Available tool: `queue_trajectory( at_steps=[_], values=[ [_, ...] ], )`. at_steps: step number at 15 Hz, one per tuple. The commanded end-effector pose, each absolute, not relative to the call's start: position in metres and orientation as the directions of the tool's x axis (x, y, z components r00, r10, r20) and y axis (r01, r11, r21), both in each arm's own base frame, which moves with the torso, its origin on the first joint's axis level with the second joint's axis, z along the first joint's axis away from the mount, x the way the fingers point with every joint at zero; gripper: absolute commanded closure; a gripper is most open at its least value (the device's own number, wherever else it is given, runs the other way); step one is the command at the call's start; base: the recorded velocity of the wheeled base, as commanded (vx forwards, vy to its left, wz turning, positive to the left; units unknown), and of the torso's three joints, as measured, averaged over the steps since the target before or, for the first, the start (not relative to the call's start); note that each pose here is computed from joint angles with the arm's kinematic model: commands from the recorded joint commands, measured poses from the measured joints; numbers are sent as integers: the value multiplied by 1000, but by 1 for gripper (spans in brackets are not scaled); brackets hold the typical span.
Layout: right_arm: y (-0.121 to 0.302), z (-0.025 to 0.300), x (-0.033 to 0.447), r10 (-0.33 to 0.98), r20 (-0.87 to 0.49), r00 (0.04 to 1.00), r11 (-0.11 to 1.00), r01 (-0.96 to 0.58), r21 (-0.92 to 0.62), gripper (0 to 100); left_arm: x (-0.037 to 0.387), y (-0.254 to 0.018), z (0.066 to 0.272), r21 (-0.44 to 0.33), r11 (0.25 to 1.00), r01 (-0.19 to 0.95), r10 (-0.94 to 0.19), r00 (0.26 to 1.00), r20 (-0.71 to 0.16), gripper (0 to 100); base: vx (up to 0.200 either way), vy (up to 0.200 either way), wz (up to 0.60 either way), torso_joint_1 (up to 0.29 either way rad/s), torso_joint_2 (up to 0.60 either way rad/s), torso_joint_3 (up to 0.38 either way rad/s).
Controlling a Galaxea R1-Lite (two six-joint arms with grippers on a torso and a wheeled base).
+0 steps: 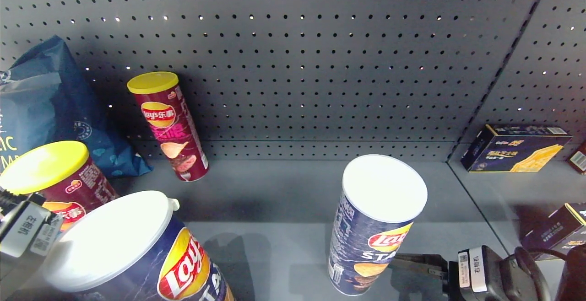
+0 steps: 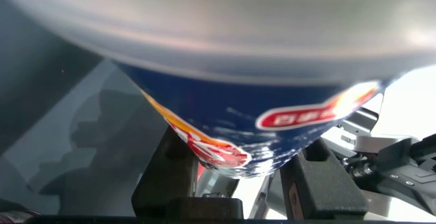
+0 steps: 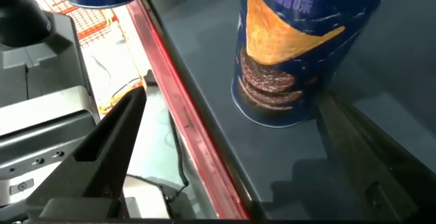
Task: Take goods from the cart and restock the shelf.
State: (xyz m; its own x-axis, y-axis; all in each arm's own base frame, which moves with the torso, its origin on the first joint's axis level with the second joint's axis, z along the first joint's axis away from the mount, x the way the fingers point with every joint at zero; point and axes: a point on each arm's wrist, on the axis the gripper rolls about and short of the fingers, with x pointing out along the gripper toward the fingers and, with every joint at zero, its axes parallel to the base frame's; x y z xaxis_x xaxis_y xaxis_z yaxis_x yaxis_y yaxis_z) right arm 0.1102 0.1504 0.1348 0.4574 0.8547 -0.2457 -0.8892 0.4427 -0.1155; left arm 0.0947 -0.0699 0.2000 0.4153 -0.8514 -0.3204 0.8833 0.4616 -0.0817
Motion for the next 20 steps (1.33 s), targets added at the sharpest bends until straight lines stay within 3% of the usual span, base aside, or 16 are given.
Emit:
queue_trajectory(
  at_steps=[1, 5, 13, 20],
  values=[
    [152, 134, 108, 860, -250, 444, 429, -896, -115, 0, 95, -70, 200, -83, 462, 883, -851, 415, -321, 100, 0, 0, 0, 0, 0, 0],
    [150, 135, 107, 861, -239, 450, 432, -893, -125, 0, 95, -70, 201, -80, 461, 884, -852, 416, -319, 100, 0, 0, 0, 0, 0, 0],
    [106, 159, 114, 746, -99, 659, 643, -751, -153, 0, 95, -70, 202, -78, 460, 885, -853, 416, -315, 100, 0, 0, 0, 0, 0, 0],
    [53, 142, 79, 629, -38, 776, 762, -626, -163, 0, 95, -70, 203, -77, 460, 885, -854, 417, -311, 100, 0, 0, 0, 0, 0, 0]
  ],
)
